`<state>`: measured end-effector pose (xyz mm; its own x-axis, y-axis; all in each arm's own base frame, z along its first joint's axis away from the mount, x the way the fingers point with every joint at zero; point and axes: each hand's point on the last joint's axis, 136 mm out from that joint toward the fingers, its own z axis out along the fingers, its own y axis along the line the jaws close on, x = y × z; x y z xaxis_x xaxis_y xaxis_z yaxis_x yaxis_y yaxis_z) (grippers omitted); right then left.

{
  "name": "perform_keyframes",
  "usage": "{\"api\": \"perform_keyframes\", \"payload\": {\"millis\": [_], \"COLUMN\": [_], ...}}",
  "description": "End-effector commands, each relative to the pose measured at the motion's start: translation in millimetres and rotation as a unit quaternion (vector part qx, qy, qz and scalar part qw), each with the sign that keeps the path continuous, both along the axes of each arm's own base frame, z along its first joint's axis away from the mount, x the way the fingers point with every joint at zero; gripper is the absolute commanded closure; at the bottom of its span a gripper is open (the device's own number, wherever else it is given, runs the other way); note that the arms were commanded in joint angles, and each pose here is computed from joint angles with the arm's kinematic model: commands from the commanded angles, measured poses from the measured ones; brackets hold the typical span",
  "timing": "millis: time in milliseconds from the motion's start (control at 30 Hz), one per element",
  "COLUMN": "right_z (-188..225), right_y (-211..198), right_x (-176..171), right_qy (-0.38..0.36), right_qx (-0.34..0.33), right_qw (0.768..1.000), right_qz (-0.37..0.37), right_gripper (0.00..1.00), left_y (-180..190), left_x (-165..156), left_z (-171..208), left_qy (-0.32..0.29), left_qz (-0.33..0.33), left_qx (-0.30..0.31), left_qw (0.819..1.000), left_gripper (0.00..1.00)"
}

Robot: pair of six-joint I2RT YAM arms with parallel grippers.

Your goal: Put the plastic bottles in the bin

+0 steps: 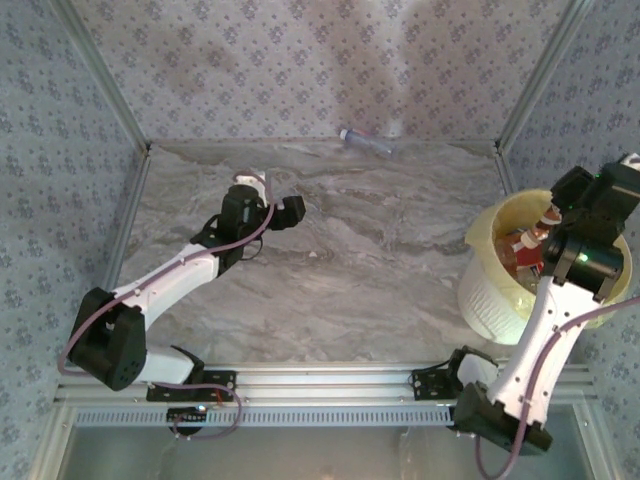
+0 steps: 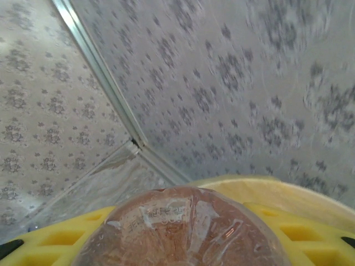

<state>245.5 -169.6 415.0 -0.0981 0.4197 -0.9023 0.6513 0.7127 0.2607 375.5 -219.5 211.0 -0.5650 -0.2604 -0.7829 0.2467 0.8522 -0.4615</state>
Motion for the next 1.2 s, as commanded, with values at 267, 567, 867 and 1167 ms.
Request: {"api": "perform_keyframes", "payload": {"millis": [267,567,867,1167], "right_z": [-17.3,-68.9,-42.2,-18.7], "right_y": [-0.6,-2.9,-20.4,34.0], "right_x": [-45.5,-66.9,-98.1,-42.1], "right_qy": [0.046,0.133,0.147,0.118], "right_qx": [0.061,0.111,0.037,0.023], "right_qw": [0.996,0.982,0.975,0.993], "right_qz": [-0.036,-0.078,-0.162,0.004], "right_gripper": [0.55,0.38,0.00,0.00], "left_y": [-2.9,-7.8,-5.3,-7.4], "left_x": [6.9,6.2,5.0,8.7], "left_z": [19.7,22.5,21.3,17.1], "left_qy": [-0.008,-0.002,-0.005,0.001], "left_qz": [-0.009,-0.024,-0.022,-0.021], "left_qx": [-0.007,-0.003,0.000,-0.002], "left_qw": [1.000,1.000,1.000,1.000], "left_gripper": [0.02,0.02,0.02,0.02]}}
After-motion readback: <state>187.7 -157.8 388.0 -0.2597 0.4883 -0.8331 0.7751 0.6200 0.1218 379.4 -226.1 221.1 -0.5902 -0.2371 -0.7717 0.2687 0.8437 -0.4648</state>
